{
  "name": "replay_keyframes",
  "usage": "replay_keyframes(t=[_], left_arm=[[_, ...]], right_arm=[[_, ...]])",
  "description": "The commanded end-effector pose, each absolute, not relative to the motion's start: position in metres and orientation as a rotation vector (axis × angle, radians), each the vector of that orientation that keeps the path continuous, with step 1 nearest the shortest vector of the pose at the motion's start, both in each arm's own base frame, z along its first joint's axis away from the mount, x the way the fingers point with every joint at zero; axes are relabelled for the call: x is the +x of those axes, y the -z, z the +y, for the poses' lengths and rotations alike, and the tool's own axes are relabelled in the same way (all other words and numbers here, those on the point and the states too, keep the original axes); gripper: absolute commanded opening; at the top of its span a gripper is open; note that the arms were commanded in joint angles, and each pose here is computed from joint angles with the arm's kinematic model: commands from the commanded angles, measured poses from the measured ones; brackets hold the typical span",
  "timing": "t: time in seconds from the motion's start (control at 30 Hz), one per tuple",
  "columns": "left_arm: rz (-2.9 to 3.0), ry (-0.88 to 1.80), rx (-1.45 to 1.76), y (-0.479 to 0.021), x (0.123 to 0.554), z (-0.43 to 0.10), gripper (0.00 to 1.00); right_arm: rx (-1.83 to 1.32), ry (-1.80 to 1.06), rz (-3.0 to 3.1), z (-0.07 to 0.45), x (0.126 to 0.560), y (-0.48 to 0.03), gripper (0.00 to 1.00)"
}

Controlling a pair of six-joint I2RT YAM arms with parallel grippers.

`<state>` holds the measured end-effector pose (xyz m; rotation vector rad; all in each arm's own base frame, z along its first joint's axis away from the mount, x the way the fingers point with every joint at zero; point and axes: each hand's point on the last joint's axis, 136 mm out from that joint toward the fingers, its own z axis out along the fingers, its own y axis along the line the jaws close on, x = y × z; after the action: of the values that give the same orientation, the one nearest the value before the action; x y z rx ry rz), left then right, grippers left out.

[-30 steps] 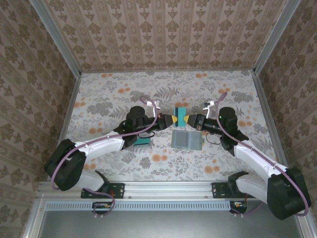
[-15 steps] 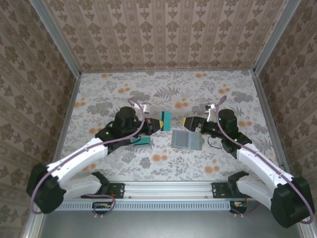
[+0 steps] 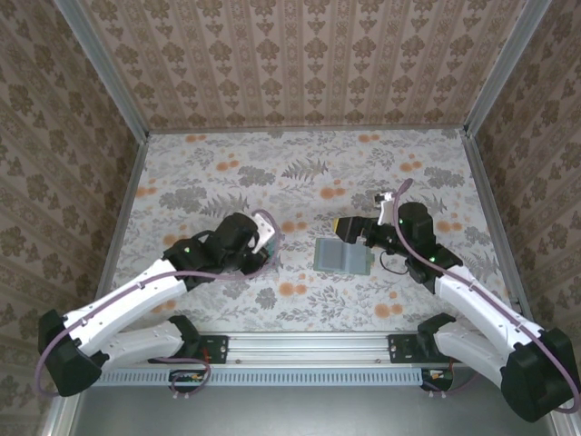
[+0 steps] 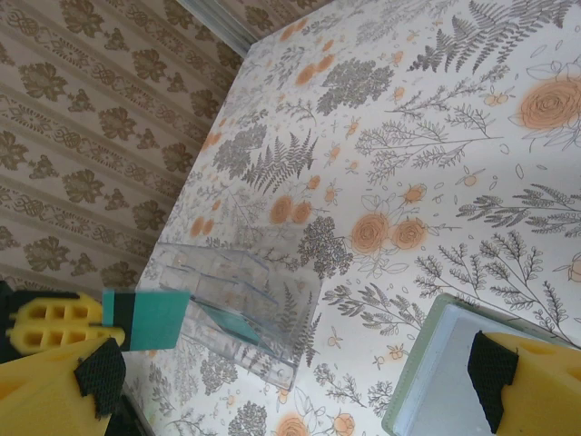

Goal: Take the credit cards out of the card holder

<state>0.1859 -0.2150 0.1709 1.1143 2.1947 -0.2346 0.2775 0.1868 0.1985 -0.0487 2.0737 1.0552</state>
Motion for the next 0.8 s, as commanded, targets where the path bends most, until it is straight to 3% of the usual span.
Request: replay_keyframes(t=[0.0,0.3,0.77], left_arm=[[2.009,-0.039,1.449,-0.168,0.188,-0.198,0.0],[1.886,-0.167,1.79,-0.138,0.182,-0.194,0.0],[1.917,-0.204,1.923,-0.104,0.187,-0.189,0.0]], right_arm=[[-0.066,-1.018,2.057,0.183,0.275,-0.196,1.0],[-0.064,-1.011,2.046,0.181,0.273,-0.193,1.0],[-0.057,-1.01,2.063,0.181,0.273,-0.189,1.0]])
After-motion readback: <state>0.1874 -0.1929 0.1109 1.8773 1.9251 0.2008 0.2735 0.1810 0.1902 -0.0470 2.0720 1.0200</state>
